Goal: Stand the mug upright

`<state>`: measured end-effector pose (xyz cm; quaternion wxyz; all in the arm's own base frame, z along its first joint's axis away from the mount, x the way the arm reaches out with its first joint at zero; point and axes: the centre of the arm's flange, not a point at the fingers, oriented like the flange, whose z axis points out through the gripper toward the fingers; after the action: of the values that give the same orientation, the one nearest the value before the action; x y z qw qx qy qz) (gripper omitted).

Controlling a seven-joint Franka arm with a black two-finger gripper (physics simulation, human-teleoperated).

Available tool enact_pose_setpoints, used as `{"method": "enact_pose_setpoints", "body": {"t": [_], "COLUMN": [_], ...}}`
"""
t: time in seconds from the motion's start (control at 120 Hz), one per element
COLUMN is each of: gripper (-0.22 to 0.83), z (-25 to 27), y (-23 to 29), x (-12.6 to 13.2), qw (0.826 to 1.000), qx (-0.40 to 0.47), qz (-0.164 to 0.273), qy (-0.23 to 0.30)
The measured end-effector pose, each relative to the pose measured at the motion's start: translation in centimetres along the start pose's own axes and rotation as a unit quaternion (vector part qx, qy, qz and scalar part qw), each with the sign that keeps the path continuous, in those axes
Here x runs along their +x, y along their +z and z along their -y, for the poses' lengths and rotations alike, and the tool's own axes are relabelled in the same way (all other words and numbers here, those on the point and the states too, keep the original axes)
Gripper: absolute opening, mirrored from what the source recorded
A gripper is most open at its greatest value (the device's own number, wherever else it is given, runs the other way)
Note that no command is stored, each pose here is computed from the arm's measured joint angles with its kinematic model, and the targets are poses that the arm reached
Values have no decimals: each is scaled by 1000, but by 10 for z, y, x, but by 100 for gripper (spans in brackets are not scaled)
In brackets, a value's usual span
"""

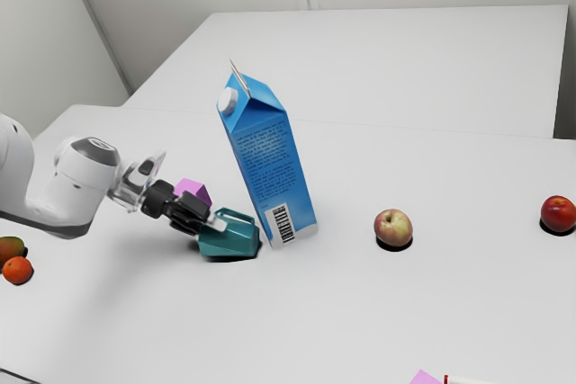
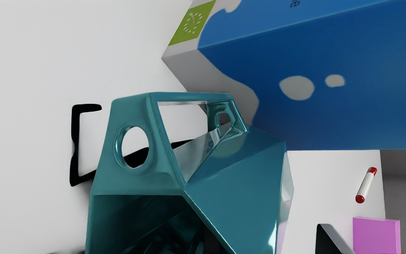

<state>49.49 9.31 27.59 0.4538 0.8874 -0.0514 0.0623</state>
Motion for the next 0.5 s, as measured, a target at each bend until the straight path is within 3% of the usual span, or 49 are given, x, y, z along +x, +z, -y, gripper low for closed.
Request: {"method": "enact_pose_setpoints", "body": {"t": [0.283,0.5], "gripper": [-5,-13], "z": [-6,-21], "y": [-3,-10], "x": [2,5], "qw": [1000,999], "qx": [-5,-3], "qz": [-2,-5], "qy": [20,44]}}
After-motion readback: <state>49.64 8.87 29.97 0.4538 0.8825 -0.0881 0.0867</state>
